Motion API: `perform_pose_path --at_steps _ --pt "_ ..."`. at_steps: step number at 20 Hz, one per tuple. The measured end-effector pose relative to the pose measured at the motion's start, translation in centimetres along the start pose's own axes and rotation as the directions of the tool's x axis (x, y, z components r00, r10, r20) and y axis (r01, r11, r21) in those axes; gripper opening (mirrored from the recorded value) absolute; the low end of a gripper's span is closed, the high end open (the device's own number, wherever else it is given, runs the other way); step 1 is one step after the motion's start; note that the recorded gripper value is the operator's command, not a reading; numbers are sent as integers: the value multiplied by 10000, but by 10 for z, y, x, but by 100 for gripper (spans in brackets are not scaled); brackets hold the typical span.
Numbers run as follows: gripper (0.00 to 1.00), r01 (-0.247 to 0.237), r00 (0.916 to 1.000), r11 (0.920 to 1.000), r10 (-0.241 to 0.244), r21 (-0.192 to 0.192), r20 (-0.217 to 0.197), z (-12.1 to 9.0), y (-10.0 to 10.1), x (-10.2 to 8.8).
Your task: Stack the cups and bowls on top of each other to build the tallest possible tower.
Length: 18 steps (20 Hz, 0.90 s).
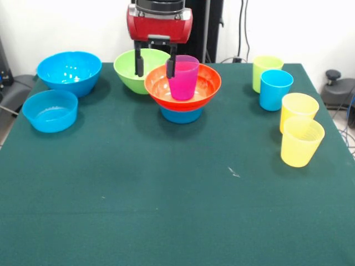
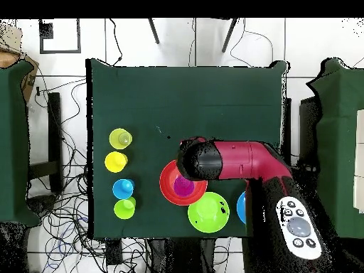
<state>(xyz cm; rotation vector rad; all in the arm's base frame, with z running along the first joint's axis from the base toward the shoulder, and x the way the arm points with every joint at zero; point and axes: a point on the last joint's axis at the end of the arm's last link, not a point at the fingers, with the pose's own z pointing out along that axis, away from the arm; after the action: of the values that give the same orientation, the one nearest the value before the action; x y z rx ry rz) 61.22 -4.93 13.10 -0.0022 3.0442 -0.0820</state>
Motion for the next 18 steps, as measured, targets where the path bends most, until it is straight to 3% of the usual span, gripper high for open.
perform_pose_path --at_steps 11,18 --pt "100 709 9964 9972 -719 -239 -442 2 18 -3" --pt "100 697 9970 9960 -714 -558 -291 -1 13 -11"
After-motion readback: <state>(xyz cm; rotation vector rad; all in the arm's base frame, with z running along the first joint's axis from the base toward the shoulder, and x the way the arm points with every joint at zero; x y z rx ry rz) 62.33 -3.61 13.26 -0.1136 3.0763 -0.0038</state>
